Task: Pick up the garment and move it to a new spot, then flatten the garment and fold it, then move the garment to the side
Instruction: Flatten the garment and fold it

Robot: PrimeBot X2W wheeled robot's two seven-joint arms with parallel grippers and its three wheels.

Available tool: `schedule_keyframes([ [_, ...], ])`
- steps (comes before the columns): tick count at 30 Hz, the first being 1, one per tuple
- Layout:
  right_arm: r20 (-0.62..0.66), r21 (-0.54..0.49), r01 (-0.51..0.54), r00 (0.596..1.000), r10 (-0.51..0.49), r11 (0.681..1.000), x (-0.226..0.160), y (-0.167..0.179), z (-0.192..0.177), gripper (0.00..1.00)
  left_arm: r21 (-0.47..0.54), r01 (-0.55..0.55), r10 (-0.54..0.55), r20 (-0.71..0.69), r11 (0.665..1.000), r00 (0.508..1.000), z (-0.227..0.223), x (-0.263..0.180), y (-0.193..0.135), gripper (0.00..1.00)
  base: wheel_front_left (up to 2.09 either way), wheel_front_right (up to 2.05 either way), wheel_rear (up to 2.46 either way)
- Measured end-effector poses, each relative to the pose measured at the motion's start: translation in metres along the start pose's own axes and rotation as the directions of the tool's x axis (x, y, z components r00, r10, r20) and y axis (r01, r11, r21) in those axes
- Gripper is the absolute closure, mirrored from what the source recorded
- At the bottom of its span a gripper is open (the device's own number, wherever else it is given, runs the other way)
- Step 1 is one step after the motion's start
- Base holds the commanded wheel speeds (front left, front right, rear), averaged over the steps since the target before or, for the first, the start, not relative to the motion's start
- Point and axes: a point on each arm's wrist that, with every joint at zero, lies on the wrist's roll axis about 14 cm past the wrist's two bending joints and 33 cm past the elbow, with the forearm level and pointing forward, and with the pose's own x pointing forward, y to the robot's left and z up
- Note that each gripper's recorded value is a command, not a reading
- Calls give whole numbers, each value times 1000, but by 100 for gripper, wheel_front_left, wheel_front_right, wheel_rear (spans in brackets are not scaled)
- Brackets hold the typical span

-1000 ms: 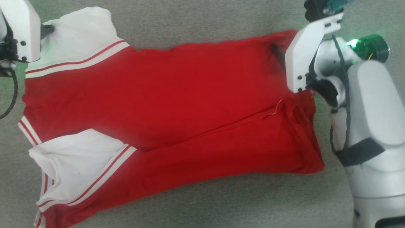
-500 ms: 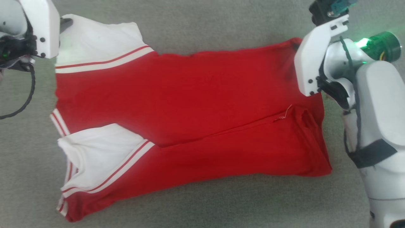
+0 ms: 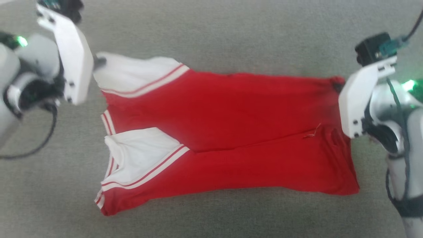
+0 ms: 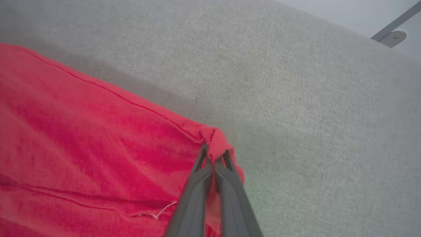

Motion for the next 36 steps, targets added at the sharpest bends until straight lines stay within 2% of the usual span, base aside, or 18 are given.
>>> schedule_keyframes([
  [8,-104,58,-28,994,34,998,-16,9,-43,100,-40,27,-32,-122,999,992,-66,-24,-31,100,0,0,0],
  [15,-206,136,-30,977,58,990,-17,14,-87,100,-129,58,-85,-218,990,972,-115,-22,-51,100,0,0,0],
  [19,-231,157,-33,971,70,987,-15,17,-99,100,-207,68,-122,-261,976,958,-137,-15,-59,100,0,0,0],
  [20,-225,158,-34,972,69,987,-15,18,-99,78,-221,64,-124,-269,973,955,-142,-14,-59,100,0,0,0],
  [21,-218,159,-32,974,67,987,-16,17,-99,64,-227,60,-121,-264,972,957,-143,-13,-58,84,0,0,0],
  [22,-215,161,-33,974,67,986,-16,18,-99,53,-235,55,-115,-250,970,961,-141,-12,-56,55,0,0,0],
  [23,-205,161,-34,976,67,986,-16,18,-97,0,-247,53,-112,-233,967,966,-139,-11,-55,5,0,0,0],
  [24,-197,161,-34,978,66,986,-17,18,-96,0,-255,53,-110,-216,965,970,-136,-11,-54,0,0,0,0],
  [31,-123,154,-55,990,74,987,-33,19,-76,0,-263,58,-74,-51,963,996,-108,-21,-48,0,0,0,0],
  [36,-107,153,-28,993,44,988,-47,7,-70,0,-215,32,-7,118,976,993,-87,-36,-38,0,0,0,0],
])
